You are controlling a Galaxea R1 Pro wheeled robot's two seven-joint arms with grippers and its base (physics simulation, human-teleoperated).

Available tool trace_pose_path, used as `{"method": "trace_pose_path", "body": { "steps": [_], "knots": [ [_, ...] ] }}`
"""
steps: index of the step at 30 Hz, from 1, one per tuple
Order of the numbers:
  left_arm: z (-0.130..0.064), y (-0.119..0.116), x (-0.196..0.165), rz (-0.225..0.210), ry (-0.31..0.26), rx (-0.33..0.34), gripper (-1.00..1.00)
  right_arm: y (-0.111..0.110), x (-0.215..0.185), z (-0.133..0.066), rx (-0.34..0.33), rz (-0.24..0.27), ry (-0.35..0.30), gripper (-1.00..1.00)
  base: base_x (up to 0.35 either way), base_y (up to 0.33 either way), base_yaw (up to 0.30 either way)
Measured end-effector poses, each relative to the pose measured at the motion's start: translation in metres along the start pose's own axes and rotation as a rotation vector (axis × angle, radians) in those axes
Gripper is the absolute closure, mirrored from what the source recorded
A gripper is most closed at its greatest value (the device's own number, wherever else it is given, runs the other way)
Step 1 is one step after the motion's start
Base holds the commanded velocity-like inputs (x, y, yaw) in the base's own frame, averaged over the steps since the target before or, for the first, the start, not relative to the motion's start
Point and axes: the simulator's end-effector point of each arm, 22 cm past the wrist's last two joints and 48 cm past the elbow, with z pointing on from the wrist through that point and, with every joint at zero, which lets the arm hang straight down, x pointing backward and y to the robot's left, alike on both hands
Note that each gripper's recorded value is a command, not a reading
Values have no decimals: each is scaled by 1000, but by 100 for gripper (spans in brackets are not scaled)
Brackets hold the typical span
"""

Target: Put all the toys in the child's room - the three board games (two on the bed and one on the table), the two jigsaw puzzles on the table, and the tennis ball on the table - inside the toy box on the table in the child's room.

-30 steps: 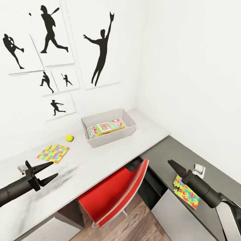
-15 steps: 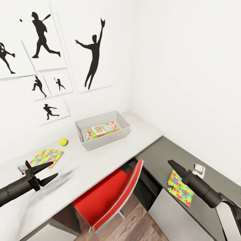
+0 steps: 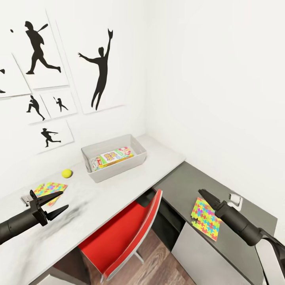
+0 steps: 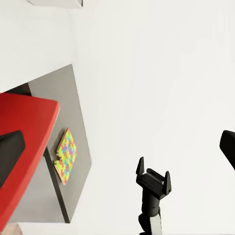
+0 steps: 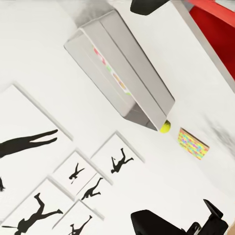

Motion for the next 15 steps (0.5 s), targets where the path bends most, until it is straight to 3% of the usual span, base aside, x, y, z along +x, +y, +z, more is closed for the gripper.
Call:
{"method": "trace_pose_path", "body": {
  "steps": [15],
  "knots": [
    [-3,-11,0,17,-5,16,-100,9,-7,-1,-14,-14,-12,-100,0,0,-139]
  ]
}}
